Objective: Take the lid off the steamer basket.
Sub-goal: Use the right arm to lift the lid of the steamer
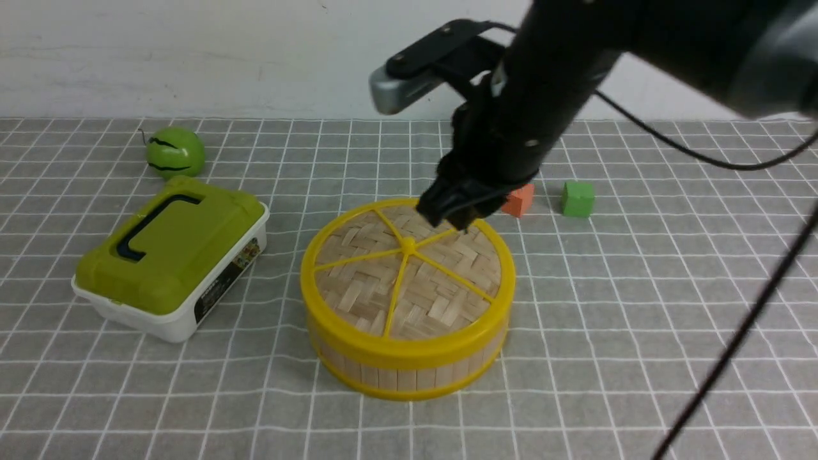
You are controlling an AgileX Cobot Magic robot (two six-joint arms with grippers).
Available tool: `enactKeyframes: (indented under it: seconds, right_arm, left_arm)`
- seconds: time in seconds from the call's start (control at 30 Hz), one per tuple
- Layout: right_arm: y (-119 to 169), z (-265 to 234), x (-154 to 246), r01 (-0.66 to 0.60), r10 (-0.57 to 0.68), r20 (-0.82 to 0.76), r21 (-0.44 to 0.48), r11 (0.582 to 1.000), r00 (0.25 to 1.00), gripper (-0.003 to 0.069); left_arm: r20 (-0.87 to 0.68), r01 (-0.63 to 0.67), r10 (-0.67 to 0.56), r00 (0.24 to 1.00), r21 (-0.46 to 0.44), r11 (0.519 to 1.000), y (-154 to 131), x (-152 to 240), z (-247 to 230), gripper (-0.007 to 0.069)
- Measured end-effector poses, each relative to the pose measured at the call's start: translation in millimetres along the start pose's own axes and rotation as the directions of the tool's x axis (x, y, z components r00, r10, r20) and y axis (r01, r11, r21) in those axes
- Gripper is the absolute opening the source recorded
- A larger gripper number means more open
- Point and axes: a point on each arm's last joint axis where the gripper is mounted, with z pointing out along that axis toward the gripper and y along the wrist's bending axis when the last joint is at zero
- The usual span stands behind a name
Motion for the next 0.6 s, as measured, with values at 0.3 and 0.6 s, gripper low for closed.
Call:
enactKeyframes:
  seconds: [0.3, 0.6]
  right_arm:
    - [-6.9, 74.9, -28.6, -0.086, 0.087, -0.021, 0.023, 0.996, 0.996, 0.0498]
    - [-7.5, 99.1, -25.5, -0.089, 0.09, -0.07, 0.022, 0.996, 0.993, 0.0341]
  left_arm:
    - [0.0, 0.0, 0.0, 1.0, 0.0, 1.0, 0.0, 0.0, 0.0, 0.0239]
    - [0.0, 0.0, 0.0, 1.0, 0.0, 1.0, 0.0, 0.0, 0.0, 0.0239]
